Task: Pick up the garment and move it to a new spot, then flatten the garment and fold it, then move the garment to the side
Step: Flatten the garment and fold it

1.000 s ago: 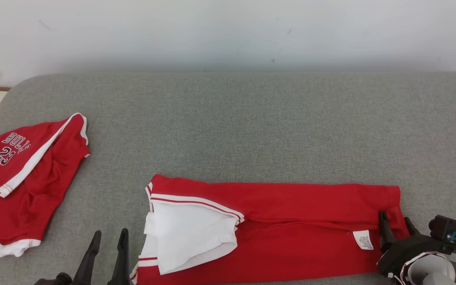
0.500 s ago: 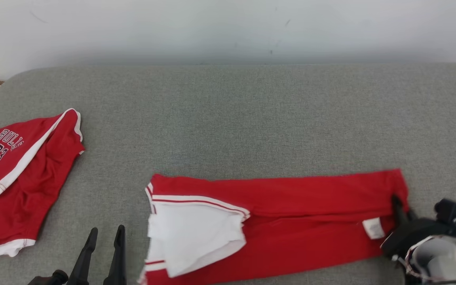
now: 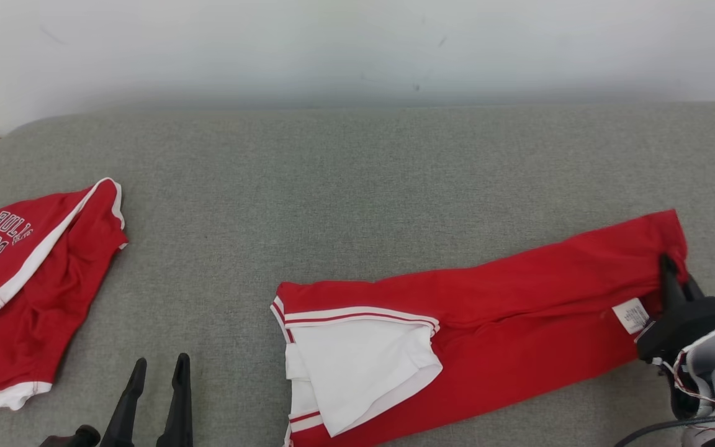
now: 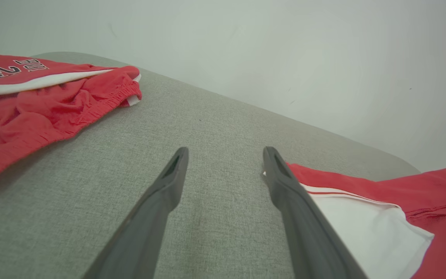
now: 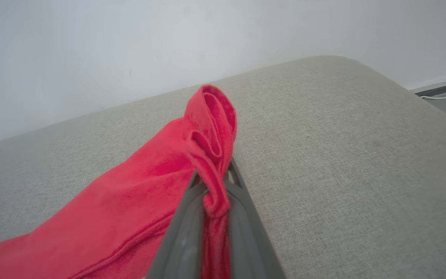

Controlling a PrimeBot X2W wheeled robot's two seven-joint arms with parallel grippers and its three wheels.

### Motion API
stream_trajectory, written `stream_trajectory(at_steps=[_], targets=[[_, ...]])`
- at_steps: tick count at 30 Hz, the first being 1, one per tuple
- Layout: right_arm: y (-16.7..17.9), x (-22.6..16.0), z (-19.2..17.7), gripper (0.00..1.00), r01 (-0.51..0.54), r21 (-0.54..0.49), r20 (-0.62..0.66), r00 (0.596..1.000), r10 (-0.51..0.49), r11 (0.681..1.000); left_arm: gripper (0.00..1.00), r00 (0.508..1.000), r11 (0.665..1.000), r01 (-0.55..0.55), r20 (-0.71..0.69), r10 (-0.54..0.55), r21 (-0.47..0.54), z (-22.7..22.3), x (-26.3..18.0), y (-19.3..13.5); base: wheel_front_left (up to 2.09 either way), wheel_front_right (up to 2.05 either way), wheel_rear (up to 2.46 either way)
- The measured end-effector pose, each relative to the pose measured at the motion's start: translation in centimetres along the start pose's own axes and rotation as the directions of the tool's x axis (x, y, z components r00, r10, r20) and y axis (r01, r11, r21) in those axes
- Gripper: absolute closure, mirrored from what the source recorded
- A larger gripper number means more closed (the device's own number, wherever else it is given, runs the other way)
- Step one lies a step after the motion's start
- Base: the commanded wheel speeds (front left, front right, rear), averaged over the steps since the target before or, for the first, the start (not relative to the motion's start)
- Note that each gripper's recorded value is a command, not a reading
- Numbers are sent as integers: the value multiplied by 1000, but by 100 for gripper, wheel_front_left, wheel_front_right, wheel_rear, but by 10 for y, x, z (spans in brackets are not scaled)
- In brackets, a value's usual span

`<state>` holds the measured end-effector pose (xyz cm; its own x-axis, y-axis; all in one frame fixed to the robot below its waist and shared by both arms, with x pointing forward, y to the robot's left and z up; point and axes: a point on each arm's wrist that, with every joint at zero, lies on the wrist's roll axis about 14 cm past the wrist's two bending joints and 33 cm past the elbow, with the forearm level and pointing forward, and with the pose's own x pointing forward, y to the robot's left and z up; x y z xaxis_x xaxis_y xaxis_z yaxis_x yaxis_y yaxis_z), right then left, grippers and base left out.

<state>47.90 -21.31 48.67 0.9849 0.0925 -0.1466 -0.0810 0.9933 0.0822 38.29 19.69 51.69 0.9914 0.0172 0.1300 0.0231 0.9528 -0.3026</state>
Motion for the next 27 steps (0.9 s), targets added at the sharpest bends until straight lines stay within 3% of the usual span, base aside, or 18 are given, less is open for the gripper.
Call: stream_trajectory(at_steps=[7,13,19,27], targets=[[35,-14,18,100,-115,49,50,992,112,992,0,1000,1000,10,12,-10,-7,3,1,-5,0,0,0],[77,-32,29,100,-250,118,71,967,243,961,0,999,1000,16,32,-16,-7,9,2,-7,0,0,0],[125,-47,35,100,-391,205,84,920,382,897,0,999,1000,2,41,-2,1,13,1,-3,0,0,0],[193,-66,32,100,-547,289,71,830,553,785,0,999,1000,-22,46,22,2,15,-5,4,0,0,0]])
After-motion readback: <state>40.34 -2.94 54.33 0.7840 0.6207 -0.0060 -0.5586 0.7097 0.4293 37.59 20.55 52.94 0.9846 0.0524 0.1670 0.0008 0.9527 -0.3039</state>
